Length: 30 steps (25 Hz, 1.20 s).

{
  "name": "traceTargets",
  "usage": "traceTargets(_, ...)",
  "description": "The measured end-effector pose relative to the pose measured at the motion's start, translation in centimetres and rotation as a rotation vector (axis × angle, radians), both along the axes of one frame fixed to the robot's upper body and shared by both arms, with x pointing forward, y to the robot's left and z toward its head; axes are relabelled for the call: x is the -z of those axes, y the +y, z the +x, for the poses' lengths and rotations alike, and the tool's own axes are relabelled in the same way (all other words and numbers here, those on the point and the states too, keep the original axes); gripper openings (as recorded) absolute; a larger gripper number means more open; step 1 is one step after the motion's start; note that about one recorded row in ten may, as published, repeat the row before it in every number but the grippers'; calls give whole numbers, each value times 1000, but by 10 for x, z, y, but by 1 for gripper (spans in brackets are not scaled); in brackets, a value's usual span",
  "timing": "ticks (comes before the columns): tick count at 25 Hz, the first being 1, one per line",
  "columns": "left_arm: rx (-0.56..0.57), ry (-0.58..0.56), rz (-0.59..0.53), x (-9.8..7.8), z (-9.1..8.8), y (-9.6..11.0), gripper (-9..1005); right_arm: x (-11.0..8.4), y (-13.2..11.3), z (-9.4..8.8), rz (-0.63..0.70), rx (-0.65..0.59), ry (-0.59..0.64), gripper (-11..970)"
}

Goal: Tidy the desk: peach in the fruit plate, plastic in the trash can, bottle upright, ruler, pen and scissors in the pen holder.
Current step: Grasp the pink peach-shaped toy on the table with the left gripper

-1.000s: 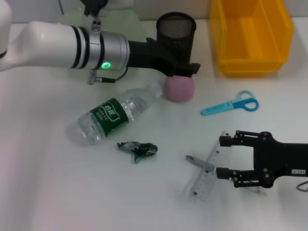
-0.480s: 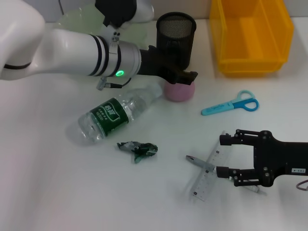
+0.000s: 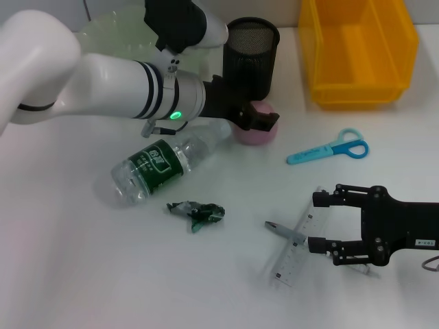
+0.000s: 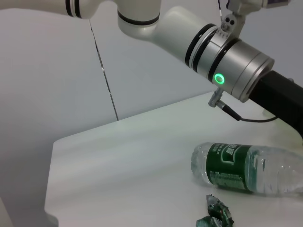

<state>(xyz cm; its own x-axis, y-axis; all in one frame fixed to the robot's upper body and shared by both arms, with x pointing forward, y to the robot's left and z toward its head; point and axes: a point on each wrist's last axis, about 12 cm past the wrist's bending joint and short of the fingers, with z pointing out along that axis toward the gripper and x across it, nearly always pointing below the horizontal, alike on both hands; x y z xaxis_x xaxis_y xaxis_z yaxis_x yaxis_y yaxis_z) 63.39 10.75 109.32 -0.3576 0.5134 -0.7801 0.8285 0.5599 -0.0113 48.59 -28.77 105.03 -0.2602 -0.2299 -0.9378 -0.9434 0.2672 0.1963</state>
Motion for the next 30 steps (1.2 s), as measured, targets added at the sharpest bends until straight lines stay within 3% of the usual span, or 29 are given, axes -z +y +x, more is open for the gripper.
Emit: traceTargets(30, 29, -69, 91, 12, -7, -10, 680, 0, 0, 0, 0, 2, 0, 800)
